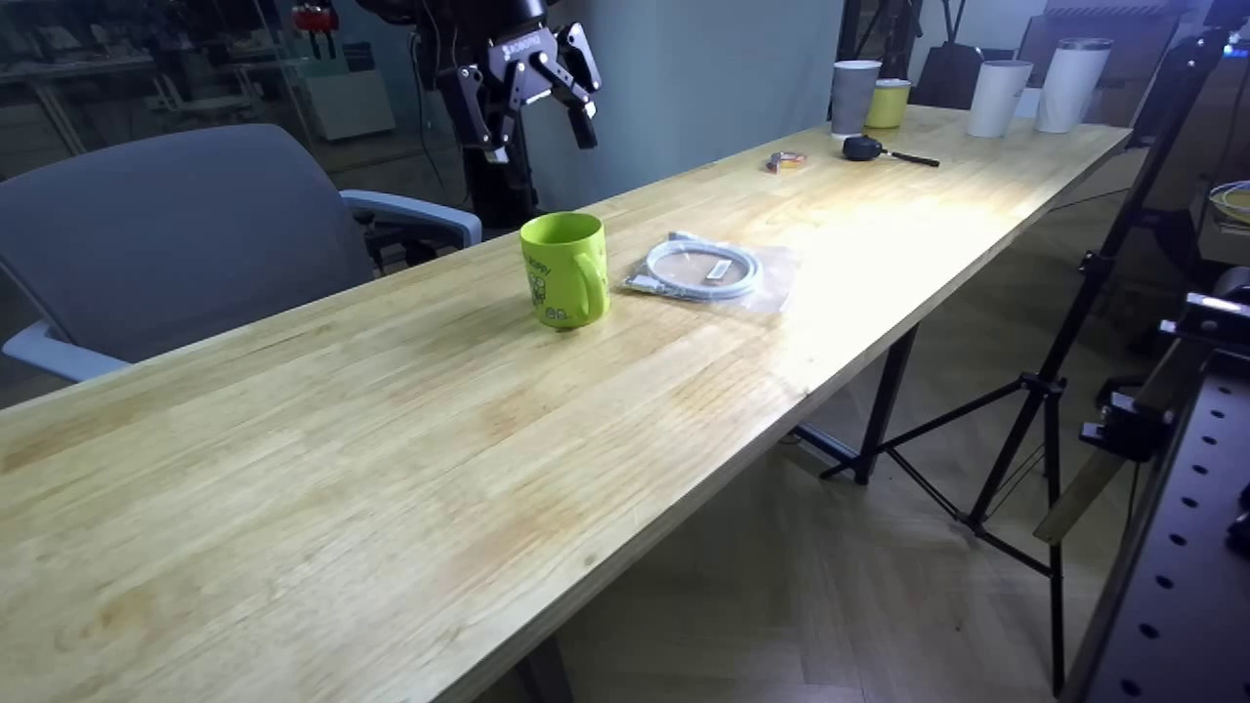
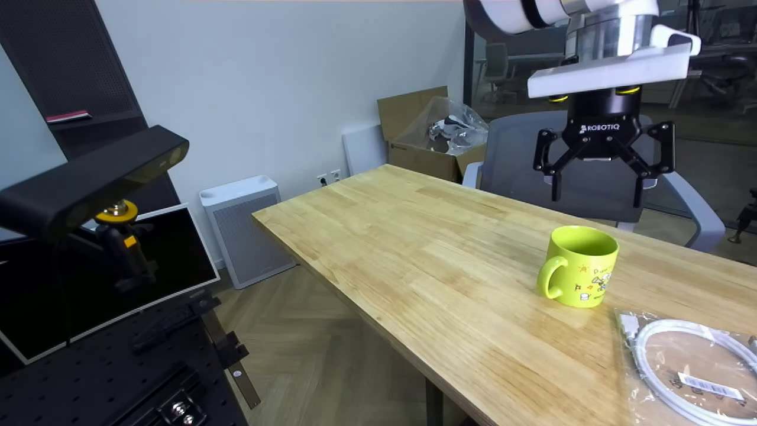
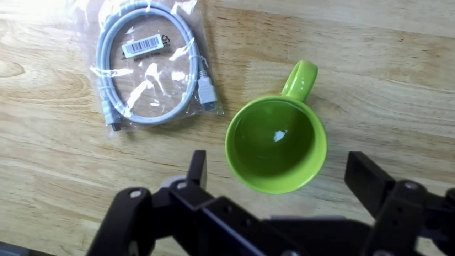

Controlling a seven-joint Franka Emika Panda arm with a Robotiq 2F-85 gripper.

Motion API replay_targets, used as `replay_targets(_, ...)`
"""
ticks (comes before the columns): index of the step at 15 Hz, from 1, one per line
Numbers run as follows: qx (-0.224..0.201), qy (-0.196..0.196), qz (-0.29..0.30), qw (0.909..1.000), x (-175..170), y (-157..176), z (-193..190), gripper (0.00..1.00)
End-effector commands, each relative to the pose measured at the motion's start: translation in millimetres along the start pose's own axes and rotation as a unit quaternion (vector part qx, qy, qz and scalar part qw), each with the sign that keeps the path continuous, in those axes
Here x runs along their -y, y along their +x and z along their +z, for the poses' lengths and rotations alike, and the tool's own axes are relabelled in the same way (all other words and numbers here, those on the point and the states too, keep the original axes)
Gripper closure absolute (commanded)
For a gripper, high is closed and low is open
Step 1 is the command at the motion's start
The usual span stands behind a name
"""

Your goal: Move the green cup to the left

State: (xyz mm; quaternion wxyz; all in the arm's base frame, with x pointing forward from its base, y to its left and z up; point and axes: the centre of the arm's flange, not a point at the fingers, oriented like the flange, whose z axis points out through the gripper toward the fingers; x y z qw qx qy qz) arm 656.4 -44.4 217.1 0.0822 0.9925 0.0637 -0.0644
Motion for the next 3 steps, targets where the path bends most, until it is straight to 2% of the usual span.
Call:
replay_targets(1, 0.0, 0.0, 0.0, 1.0, 0.0, -0.1, 0.1, 0.0)
replay_targets(3, 0.001, 0.0, 0.0, 1.0, 0.0, -0.2, 0.2, 0.0)
